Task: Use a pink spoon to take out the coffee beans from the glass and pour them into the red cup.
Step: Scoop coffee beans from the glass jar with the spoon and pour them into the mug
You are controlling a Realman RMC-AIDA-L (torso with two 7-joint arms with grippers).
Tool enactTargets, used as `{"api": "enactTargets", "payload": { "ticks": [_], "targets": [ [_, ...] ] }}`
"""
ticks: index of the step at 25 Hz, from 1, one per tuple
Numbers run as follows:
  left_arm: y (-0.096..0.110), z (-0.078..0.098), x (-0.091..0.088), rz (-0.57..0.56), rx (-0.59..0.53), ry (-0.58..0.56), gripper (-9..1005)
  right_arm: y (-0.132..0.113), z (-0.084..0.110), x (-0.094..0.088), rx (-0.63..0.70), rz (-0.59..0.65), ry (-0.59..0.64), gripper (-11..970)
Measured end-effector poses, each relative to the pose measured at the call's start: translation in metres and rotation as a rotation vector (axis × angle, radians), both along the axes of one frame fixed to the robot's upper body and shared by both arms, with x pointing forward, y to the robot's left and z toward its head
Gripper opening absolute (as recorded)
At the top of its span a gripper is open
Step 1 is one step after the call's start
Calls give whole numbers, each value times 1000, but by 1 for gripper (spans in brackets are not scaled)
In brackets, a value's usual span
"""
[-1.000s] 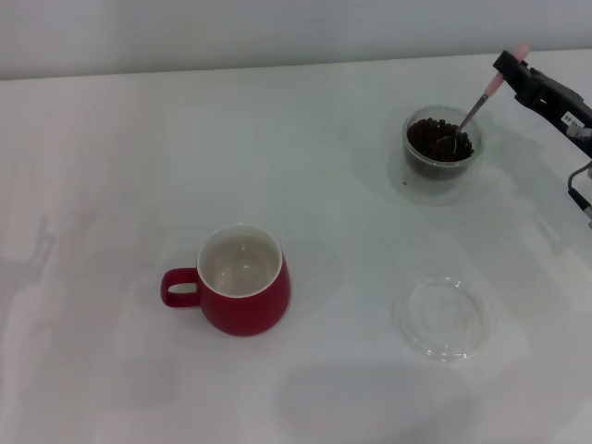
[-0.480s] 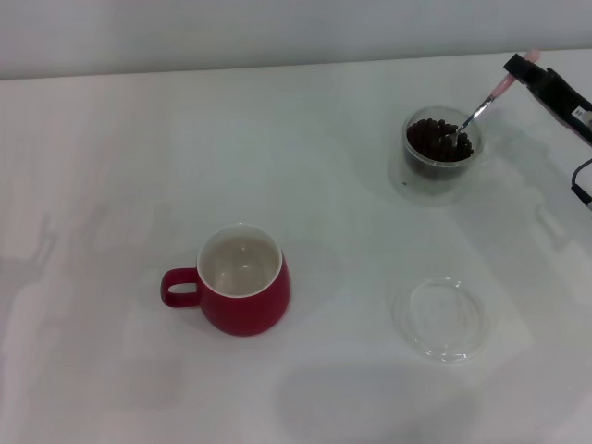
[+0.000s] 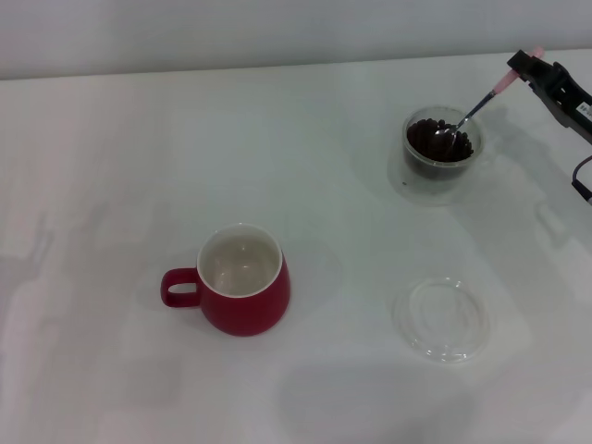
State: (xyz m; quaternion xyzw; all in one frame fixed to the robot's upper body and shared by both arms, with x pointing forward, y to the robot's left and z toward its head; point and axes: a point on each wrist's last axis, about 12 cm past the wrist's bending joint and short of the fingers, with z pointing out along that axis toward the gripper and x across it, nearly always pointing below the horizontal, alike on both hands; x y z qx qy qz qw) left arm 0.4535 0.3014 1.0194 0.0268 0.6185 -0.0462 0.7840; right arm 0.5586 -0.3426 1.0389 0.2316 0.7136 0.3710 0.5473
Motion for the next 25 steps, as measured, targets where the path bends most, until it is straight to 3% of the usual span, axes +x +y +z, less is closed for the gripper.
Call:
{"api": "enactTargets", "payload": {
  "ticks": [25],
  "targets": [
    [3,1,2,7,12,-7,851,-10,13,12,161,-27,22,201]
  ]
}}
